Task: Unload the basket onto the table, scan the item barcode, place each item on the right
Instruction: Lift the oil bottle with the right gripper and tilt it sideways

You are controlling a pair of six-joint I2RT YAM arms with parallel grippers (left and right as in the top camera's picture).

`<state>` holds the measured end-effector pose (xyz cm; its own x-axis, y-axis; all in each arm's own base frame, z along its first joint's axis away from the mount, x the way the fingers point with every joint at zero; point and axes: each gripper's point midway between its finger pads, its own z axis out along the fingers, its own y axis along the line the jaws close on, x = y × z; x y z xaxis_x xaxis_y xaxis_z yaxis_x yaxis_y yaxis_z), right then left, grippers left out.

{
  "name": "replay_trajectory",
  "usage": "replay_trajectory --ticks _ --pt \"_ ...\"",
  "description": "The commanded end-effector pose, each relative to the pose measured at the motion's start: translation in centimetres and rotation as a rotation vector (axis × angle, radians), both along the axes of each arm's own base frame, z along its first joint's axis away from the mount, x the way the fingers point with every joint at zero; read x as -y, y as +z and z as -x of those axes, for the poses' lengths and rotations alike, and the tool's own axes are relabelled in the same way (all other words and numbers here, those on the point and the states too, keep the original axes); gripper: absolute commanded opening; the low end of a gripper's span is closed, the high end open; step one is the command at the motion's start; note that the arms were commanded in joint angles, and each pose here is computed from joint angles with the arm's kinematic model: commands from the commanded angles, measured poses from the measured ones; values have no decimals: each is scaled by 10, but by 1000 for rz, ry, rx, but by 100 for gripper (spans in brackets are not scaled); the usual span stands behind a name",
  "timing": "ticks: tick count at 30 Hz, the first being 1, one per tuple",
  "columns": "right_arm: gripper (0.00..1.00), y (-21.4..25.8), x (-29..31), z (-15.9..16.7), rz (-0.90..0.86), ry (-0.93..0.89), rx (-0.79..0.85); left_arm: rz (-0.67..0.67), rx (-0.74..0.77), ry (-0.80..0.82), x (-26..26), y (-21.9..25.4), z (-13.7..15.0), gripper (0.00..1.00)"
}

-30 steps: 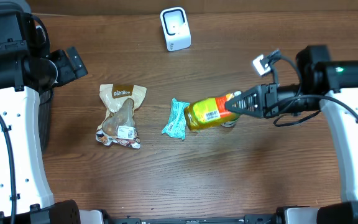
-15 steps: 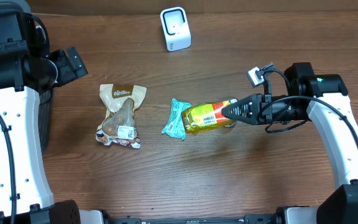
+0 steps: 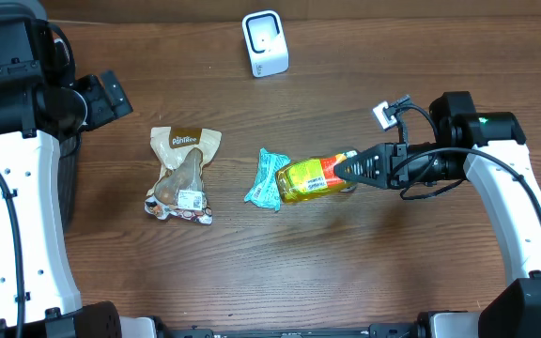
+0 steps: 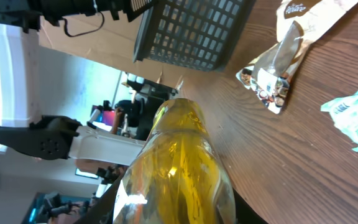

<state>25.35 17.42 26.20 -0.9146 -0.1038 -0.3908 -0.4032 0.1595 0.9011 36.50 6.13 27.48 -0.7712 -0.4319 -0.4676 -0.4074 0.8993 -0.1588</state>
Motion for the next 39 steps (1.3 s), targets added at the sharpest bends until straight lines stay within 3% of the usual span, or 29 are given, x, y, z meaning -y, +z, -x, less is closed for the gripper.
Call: replay_trajectory --ticks 1,11,30,33,39 --pt "19 5 -1 0 -8 4 42 -6 3 -9 -1 1 -1 100" --pt "19 -15 4 -16 111 -49 -29 -6 3 -8 -1 1 -1 99" --pt "18 -21 6 -17 150 -56 -33 -6 3 -9 -1 1 -1 100" --pt "15 -22 7 -20 162 -75 -63 -6 3 -8 -1 1 -1 100" --pt "12 -31 16 -43 362 -185 -102 -6 3 -9 -1 1 -1 99"
